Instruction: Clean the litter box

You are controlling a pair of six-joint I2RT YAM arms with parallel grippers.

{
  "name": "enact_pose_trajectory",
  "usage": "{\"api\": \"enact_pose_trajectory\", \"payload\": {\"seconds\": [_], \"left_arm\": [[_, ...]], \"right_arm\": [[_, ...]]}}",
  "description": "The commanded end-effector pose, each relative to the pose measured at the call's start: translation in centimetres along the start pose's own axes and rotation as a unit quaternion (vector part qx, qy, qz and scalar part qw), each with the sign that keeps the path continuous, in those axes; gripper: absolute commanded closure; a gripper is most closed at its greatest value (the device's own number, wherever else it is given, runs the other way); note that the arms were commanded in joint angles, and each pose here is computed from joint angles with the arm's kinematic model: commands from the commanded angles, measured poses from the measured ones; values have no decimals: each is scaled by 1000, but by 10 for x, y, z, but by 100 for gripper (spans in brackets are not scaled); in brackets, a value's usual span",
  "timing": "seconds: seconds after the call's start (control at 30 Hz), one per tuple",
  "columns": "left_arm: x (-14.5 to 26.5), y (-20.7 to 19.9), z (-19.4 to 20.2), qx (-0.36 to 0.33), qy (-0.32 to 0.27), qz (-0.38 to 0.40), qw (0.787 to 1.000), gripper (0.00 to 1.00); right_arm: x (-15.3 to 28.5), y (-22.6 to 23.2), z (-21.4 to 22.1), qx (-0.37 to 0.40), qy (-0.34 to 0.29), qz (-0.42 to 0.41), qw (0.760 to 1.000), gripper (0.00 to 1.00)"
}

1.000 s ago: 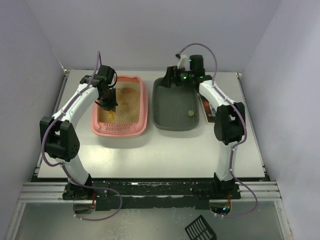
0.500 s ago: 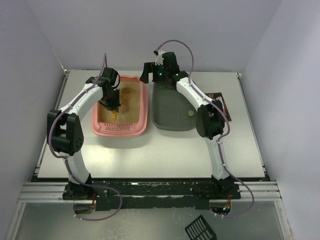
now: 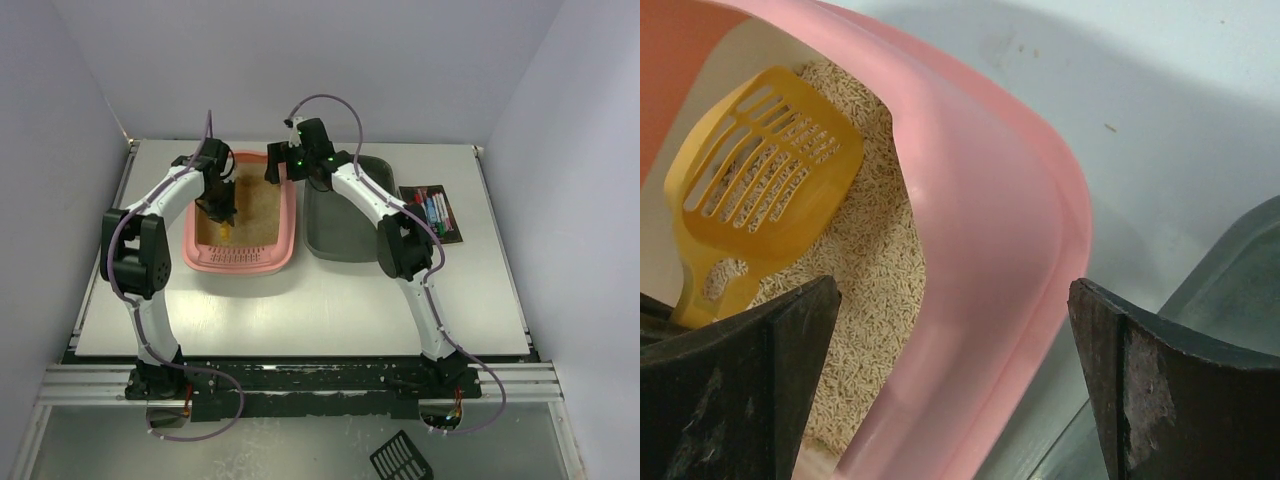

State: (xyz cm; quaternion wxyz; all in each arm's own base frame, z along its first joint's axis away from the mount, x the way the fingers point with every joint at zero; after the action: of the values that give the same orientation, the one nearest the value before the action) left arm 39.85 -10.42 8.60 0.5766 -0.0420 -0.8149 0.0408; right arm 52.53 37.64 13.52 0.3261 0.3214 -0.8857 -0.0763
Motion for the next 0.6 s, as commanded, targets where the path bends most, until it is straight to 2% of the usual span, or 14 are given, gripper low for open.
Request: {"api": "enact_pose_trajectory", "payload": {"seconds": [0.0,0.23,0.57], "left_arm": [[5,1,-20,-11,-30,14,999,93],[8,0,-35,-21,-50,14,998,93],[2,-10,-57,-23,-86,40,995,93]], "right_arm": [[-5,-9,0,0,-4,22,1000,0],[-8,-20,10,-2,-1,67,998,0],[-11,-9,11,-12,3,33,999,0]]}}
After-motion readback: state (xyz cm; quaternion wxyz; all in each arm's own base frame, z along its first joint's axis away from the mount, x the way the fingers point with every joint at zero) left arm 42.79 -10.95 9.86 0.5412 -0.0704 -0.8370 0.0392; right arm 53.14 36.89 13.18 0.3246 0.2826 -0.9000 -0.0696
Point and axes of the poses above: each gripper's point midway between its finger pads, its own x axis back along the fingers, its own y axis along the line the jaws close on, z = x × y, the point moved 1 cm from there along x, back along the fingers, and after that the axes turned 1 degree about -x, right-handed, at the moved point
